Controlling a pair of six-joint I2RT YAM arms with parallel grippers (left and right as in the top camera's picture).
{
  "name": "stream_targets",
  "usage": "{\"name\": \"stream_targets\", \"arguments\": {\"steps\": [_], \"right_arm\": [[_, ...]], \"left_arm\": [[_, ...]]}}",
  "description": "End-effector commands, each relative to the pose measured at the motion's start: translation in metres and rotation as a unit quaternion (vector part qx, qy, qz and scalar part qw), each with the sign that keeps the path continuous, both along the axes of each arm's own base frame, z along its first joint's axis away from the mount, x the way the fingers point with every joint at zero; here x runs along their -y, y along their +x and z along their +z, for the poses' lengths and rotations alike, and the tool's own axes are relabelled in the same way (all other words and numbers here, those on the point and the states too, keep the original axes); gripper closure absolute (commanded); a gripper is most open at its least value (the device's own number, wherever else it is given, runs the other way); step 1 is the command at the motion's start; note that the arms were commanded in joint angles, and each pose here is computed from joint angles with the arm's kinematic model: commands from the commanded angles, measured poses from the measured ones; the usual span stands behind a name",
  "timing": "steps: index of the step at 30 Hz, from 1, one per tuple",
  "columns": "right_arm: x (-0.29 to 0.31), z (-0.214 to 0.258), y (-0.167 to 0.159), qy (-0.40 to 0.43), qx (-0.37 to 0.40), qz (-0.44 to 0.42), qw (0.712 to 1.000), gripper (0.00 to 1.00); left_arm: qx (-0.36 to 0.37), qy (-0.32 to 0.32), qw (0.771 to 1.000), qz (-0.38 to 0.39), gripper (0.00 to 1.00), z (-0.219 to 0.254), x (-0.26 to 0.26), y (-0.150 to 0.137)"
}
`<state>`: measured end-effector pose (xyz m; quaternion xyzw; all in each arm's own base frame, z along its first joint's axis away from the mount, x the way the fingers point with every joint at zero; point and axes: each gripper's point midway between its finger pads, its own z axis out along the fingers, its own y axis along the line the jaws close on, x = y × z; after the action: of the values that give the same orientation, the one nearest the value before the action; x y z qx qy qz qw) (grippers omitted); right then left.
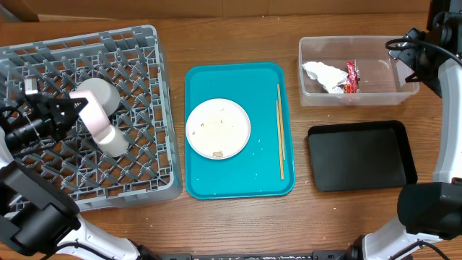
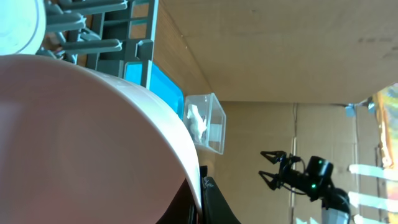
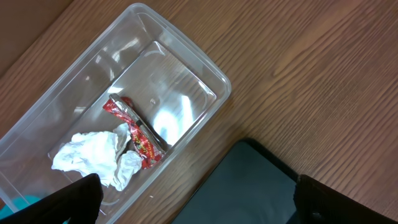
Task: Sort waste into correct bins and load items into the dishwasher
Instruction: 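Regrasp the pink bowl in the rack with the left gripper, then slide the pink bowl to the rack's lower-left slot and set it down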
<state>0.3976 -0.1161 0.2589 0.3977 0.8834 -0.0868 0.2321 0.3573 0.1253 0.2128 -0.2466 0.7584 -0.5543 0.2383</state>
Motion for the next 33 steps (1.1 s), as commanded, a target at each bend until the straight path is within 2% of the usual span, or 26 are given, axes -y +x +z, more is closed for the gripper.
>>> {"name": "stream_targets", "arguments": {"steps": [1, 10, 24, 33], "right_arm": [[0.002, 0.015, -0.002, -0.009, 0.020, -0.005, 1.000, 0.00], [0.002, 0.015, -0.002, -0.009, 0.020, -0.005, 1.000, 0.00], [0.002, 0.015, -0.002, -0.009, 0.020, -0.005, 1.000, 0.00], [0.002, 0.015, -0.002, -0.009, 0.020, -0.005, 1.000, 0.00]], "left_arm": [[0.001, -0.011, 1.000, 0.011, 0.96, -0.002, -0.006, -0.005], [-0.008, 0.017, 0.999, 0.031, 0.96, -0.011, -0.028, -0.017], [0.014, 0.040, 0.999, 0.033, 0.96, -0.016, -0.035, -0.014], [0.028, 0.032, 0.998, 0.044, 0.96, -0.025, -0.038, -0.010]]}}
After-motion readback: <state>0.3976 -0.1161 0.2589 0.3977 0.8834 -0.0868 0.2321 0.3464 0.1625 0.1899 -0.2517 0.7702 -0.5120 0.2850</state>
